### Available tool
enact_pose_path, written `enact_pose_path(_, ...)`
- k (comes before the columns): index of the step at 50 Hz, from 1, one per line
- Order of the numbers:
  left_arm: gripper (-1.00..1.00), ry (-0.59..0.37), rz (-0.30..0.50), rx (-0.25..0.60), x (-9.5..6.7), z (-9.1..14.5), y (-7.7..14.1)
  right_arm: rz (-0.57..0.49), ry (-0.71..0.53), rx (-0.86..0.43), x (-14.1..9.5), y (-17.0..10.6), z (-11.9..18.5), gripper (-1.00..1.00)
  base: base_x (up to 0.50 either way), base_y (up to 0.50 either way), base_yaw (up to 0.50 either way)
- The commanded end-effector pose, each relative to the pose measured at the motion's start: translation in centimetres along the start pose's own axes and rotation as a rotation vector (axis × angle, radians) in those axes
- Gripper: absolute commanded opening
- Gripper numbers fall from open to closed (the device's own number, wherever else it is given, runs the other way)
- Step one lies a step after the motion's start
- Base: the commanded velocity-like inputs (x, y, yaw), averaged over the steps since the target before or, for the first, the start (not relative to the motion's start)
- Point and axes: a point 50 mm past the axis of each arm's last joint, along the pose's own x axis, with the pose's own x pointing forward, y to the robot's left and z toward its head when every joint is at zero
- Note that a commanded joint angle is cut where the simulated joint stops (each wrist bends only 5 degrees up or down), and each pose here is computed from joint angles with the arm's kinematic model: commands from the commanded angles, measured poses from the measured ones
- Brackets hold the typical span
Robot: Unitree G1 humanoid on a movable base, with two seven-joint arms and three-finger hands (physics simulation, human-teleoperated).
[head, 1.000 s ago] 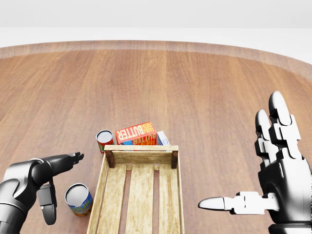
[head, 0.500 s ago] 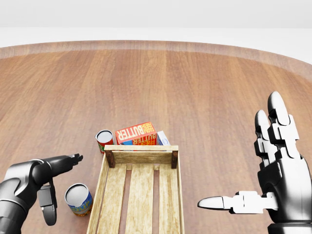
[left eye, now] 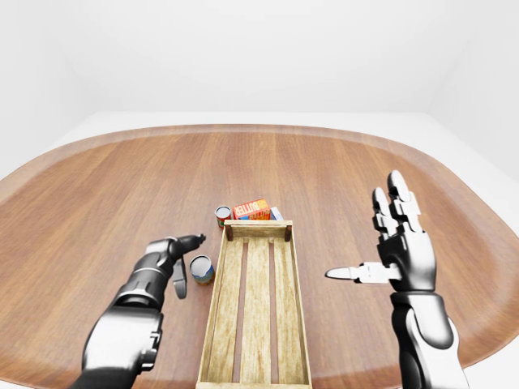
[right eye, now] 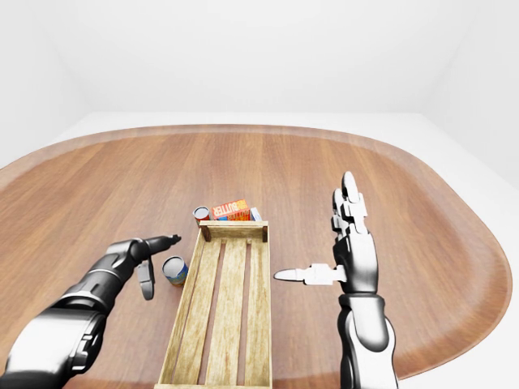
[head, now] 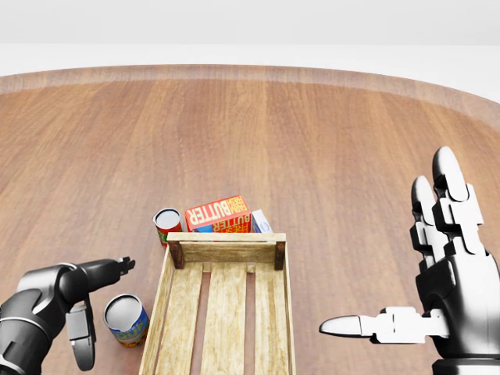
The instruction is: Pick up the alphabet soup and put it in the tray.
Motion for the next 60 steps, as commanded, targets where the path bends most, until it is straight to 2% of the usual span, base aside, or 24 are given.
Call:
enact_pose_path(1,1.00,0.016,-0.010,0.013,0.3,0.0,-0.7,0.002,0.000,-0.002,0.0,0.1,0.0,1.00,0.00,0.00,0.00)
enact_pose_path(22,1.00,0.051,-0.025,-0.010,0.4,-0.5,-1.2,0.005,0.006,0.000,0.1,0.2,-0.2,1.00,0.00,0.00,0.00)
enact_pose_path(37,1.00,0.118,0.028,-0.006,0.3,-0.8,-0.4,0.005,0.005,0.004,0.1,0.1,-0.2,1.00,0.00,0.00,0.00)
enact_pose_path(44,1.00,0.117,0.028,-0.001,0.3,-0.7,-0.3,0.009,0.009,0.004,0.1,0.2,-0.3,1.00,0.00,0.00,0.00)
enact_pose_path(48,1.00,0.134,0.060,-0.003,0.3,-0.6,0.0,0.009,0.008,0.004,0.1,0.2,-0.2,1.00,0.00,0.00,0.00)
enact_pose_path(60,1.00,0.143,0.084,0.012,0.4,-0.3,-0.1,0.007,0.005,0.002,0.1,0.2,-0.2,1.00,0.00,0.00,0.00)
